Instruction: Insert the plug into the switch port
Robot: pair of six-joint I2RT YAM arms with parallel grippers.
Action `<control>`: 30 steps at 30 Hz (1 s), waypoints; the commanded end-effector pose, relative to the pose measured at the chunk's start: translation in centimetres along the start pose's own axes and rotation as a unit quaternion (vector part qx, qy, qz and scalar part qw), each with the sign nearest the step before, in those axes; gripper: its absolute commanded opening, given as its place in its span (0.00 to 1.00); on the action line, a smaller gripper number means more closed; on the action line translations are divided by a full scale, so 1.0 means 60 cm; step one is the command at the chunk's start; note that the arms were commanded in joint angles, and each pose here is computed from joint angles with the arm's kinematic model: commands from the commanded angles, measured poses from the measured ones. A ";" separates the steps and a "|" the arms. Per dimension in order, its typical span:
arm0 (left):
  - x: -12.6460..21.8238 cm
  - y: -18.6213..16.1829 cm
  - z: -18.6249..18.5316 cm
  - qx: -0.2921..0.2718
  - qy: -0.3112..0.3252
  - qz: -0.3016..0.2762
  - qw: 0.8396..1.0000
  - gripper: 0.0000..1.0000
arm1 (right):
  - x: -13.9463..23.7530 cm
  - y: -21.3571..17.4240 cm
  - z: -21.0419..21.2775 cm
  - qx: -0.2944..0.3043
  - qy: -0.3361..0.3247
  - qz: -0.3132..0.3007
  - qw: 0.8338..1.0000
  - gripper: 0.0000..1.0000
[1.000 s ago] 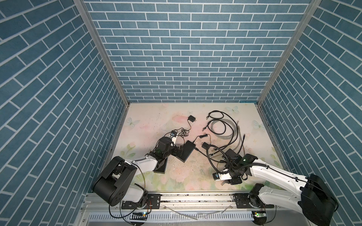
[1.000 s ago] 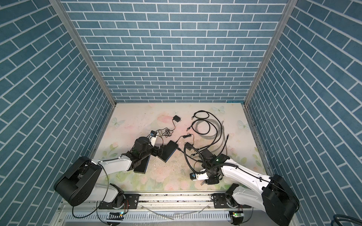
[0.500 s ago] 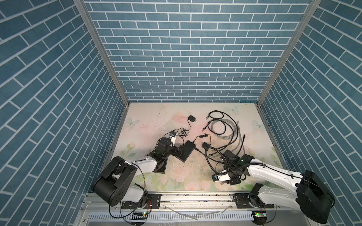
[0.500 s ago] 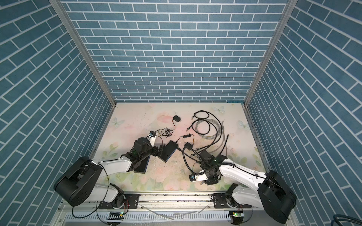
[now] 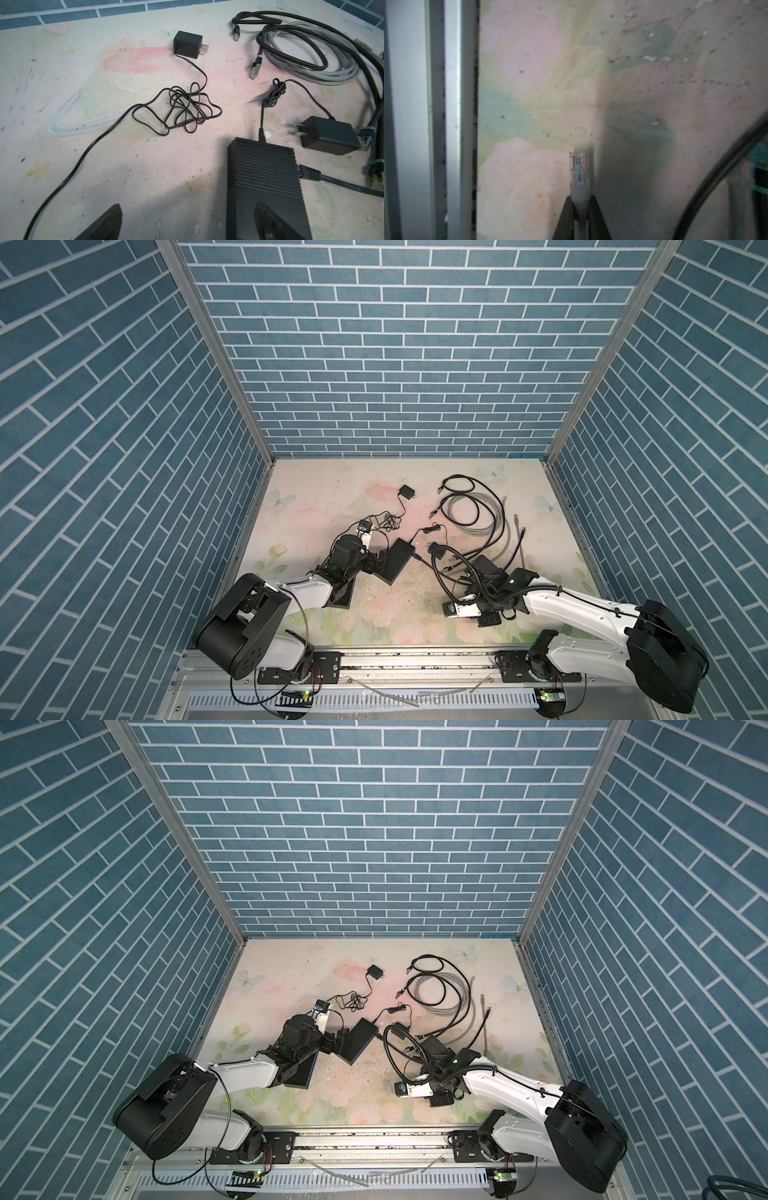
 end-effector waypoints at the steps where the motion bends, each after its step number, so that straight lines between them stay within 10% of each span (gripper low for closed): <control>1: -0.006 0.011 0.002 0.010 0.019 -0.002 1.000 1.00 | 0.006 0.020 -0.058 -0.070 -0.069 -0.017 0.995 0.05; 16: -0.034 0.018 -0.027 0.013 -0.028 0.028 0.999 0.99 | 0.001 0.057 -0.197 -0.304 -0.133 -0.011 0.943 0.00; 30: -0.073 0.011 -0.054 0.040 -0.089 0.046 0.994 0.90 | -0.044 0.102 -0.236 -0.362 -0.131 0.000 0.923 0.00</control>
Point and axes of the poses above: each gripper's point midway between its finger pads, its own x axis back along the fingers, its own z axis along the line the jaws close on, y = z × x, the point moved 5 cm from there along x, back along the fingers, and after that the axes turned 14 degrees about x, right-handed, at the moved point
